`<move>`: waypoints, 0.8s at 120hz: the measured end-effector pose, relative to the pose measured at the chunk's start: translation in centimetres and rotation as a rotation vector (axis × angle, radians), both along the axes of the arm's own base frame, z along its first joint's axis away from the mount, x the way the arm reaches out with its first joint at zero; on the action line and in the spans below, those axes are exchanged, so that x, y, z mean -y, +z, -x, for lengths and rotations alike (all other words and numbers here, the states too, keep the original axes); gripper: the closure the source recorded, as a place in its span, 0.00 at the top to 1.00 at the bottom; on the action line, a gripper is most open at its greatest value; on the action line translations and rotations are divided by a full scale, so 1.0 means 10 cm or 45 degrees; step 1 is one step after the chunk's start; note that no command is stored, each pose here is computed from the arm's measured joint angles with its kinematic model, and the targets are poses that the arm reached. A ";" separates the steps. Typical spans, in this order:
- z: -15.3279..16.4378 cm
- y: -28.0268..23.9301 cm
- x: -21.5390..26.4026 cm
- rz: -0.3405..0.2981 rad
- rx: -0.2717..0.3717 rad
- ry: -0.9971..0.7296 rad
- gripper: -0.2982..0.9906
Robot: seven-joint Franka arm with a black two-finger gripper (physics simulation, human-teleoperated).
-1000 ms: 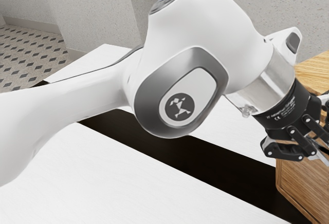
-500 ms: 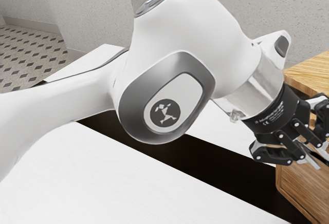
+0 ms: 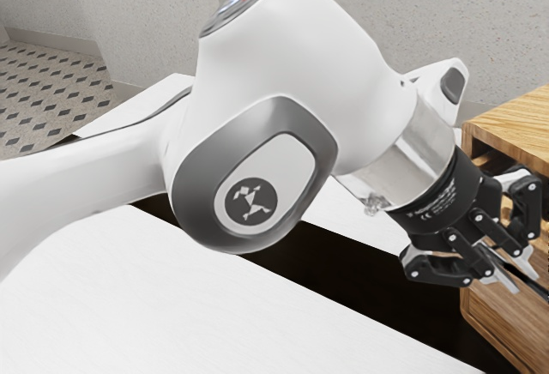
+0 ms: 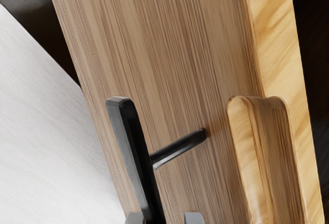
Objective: Pull the drawer handle with one arm to open the drawer
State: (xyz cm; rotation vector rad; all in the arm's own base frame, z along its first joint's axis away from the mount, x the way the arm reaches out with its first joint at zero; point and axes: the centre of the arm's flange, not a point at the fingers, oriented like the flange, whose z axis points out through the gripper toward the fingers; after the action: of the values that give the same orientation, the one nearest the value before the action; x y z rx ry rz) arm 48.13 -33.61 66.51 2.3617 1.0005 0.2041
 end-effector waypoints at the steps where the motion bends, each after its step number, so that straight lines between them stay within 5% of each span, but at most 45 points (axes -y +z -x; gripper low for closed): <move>1: 0.01 0.00 0.00 0.000 0.000 0.001 0.24; 96: 0.37 0.02 -0.12 -0.021 0.006 0.032 0.24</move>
State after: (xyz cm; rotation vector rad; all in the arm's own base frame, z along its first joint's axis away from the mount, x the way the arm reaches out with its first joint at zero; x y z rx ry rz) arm 44.40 -32.41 66.71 2.3636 1.0308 0.2279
